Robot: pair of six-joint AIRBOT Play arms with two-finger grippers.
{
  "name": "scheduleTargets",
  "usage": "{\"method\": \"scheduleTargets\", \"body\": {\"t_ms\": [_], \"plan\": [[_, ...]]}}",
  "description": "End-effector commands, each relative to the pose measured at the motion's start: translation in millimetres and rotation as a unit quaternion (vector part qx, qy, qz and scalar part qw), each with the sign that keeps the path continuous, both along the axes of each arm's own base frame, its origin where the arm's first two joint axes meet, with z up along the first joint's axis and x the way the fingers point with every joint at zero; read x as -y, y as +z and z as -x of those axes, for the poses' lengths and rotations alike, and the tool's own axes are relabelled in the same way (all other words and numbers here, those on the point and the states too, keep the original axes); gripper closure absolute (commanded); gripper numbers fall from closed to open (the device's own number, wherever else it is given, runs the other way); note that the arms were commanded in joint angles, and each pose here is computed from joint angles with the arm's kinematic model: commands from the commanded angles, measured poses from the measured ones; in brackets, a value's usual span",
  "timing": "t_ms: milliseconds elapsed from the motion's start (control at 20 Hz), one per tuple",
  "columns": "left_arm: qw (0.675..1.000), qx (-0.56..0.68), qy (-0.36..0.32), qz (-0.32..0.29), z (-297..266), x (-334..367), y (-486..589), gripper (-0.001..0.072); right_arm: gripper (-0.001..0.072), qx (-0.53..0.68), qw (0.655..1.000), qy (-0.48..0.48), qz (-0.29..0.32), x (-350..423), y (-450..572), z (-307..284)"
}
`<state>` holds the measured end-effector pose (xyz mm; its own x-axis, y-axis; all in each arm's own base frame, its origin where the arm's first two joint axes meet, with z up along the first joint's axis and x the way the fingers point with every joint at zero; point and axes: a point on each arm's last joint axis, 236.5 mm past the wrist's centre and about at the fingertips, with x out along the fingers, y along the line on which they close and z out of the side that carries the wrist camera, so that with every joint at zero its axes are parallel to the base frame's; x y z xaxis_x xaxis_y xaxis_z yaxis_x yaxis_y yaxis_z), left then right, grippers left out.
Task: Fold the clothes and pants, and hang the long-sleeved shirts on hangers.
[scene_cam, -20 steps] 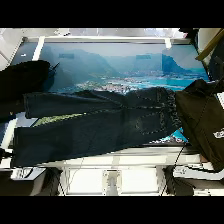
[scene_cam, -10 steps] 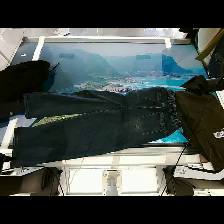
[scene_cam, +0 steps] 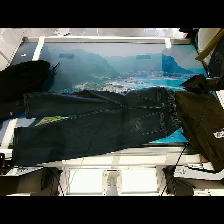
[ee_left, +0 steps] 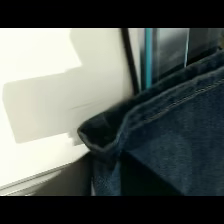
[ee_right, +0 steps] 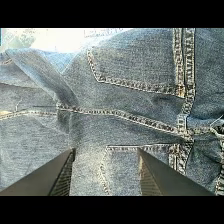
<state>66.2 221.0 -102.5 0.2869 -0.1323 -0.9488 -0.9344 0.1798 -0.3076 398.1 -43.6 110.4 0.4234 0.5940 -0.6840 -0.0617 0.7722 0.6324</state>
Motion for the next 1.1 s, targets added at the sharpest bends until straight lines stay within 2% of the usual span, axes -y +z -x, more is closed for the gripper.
{"method": "scheduleTargets", "body": {"t_ms": [0,150,250,400,450,550,800,900,950,1050], "plan": [[1.000,0.005,-0.003,0.000,-5.6,-0.3,-0.8,0.0697,0.0277,0.001,1.000,-0.001,-0.001,0.1,0.7,-0.4],[1.000,0.008,-0.018,-0.001,-11.3,-1.9,5.2,0.0693,0.0277,0.002,1.000,-0.001,0.007,2.2,1.9,1.3],[0.999,0.030,-0.029,-0.014,-28.7,-13.7,23.8,0.0693,0.0277,-0.003,0.999,-0.001,0.049,13.9,2.9,7.3],[0.988,0.120,-0.062,-0.071,-90.5,-36.4,71.9,0.0693,0.0277,-0.045,0.991,-0.003,0.128,41.3,-9.1,33.1],[0.981,0.155,-0.079,-0.090,-115.5,-38.3,88.8,0.0694,0.0277,-0.059,0.990,-0.006,0.128,46.0,-12.7,42.8],[0.965,0.207,-0.105,-0.120,-162.3,-34.1,114.9,0.0694,0.0277,-0.087,0.990,-0.032,0.103,55.3,-27.7,65.2],[0.938,0.232,-0.192,-0.169,-235.3,0.1,126.6,0.0694,0.0271,-0.203,0.974,-0.103,0.005,48.5,-114.9,138.3],[0.932,0.236,-0.198,-0.189,-248.8,0.9,129.2,0.0694,0.0231,-0.226,0.965,-0.133,-0.009,40.7,-153.3,151.0],[0.933,0.236,-0.193,-0.190,-249.7,-0.1,129.8,0.0695,0.0128,-0.233,0.961,-0.147,-0.012,35.8,-170.2,155.0],[0.936,0.230,-0.186,-0.189,-245.4,-3.9,128.0,0.0694,0.0100,-0.236,0.957,-0.168,-0.015,29.6,-193.6,160.6]]}}
